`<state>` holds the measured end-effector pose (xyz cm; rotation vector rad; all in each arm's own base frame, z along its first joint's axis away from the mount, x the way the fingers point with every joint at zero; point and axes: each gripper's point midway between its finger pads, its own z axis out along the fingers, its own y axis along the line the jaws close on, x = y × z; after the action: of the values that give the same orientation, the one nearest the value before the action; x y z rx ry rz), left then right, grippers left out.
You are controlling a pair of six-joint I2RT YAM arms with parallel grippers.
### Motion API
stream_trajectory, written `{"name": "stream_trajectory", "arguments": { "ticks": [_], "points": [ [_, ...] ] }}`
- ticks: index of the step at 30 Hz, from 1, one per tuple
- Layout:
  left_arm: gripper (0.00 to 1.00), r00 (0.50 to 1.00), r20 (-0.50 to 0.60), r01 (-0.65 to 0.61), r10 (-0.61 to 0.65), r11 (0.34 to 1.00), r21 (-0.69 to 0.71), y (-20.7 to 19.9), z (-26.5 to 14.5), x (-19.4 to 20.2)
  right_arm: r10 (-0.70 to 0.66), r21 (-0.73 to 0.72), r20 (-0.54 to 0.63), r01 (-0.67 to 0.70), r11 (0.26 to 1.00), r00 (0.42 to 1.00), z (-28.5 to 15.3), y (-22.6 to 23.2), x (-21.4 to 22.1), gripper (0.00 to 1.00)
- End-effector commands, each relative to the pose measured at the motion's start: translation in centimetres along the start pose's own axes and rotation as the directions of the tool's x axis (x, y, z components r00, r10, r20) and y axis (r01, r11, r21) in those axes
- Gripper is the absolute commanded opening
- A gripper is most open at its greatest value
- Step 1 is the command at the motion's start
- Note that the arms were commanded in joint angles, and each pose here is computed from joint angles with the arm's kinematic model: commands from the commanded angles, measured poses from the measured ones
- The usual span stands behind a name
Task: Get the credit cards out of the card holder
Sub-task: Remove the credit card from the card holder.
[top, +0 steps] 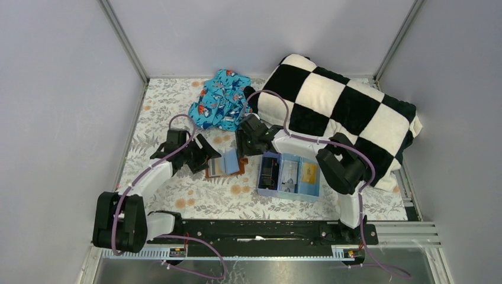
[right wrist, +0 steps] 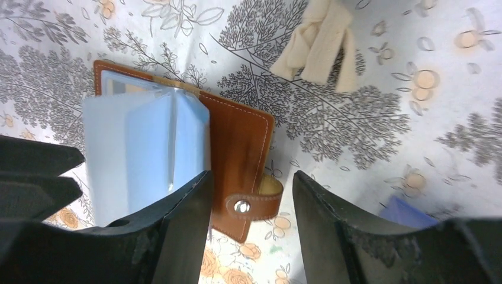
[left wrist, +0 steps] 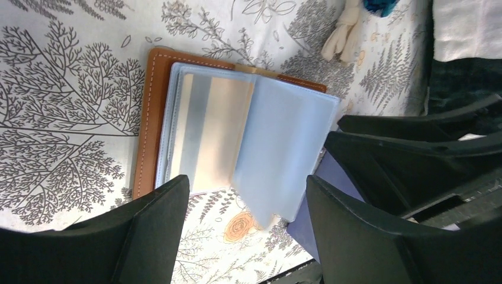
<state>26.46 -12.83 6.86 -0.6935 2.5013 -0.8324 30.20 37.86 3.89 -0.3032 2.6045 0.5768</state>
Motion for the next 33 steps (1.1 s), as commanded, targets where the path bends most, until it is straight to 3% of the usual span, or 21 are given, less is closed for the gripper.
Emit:
{"name": "stream_trajectory", "arguments": {
  "ticks": [1, 10, 16, 25, 33],
  "points": [
    [0.76, 0.994, 0.096, -0.047, 0.043, 0.998, 0.043, -2.4, -1.5, -2.3, -0.030, 0.047, 0.124, 0.025, 0.999, 0.992, -4.3, -0.2, -3.2, 0.59],
    [0.74, 0.996, 0.086, -0.038, 0.031, 0.995, 0.088, -3.1, -1.1, -2.2, -0.003, -0.122, 0.137, 0.020, 0.992, 0.991, -5.7, 3.4, -4.0, 0.54],
    [0.77, 0.994, 0.106, -0.023, 0.025, 1.000, -0.018, -1.4, -0.8, -2.9, 0.001, -0.154, 0.079, 0.011, 0.988, 0.997, -4.1, 4.1, -2.4, 0.52],
    [0.78, 0.998, 0.055, -0.021, 0.023, 0.999, -0.034, -0.3, 1.0, -2.2, -0.015, -0.007, 0.051, 0.015, 1.000, 0.999, -1.0, 1.4, -2.0, 0.54],
    [0.78, 0.999, 0.030, -0.020, 0.021, 1.000, -0.010, -0.5, 1.7, -1.6, -0.016, 0.046, -0.015, 0.017, 0.999, 1.000, 2.0, -0.1, -0.2, 0.47]
  ]
}}
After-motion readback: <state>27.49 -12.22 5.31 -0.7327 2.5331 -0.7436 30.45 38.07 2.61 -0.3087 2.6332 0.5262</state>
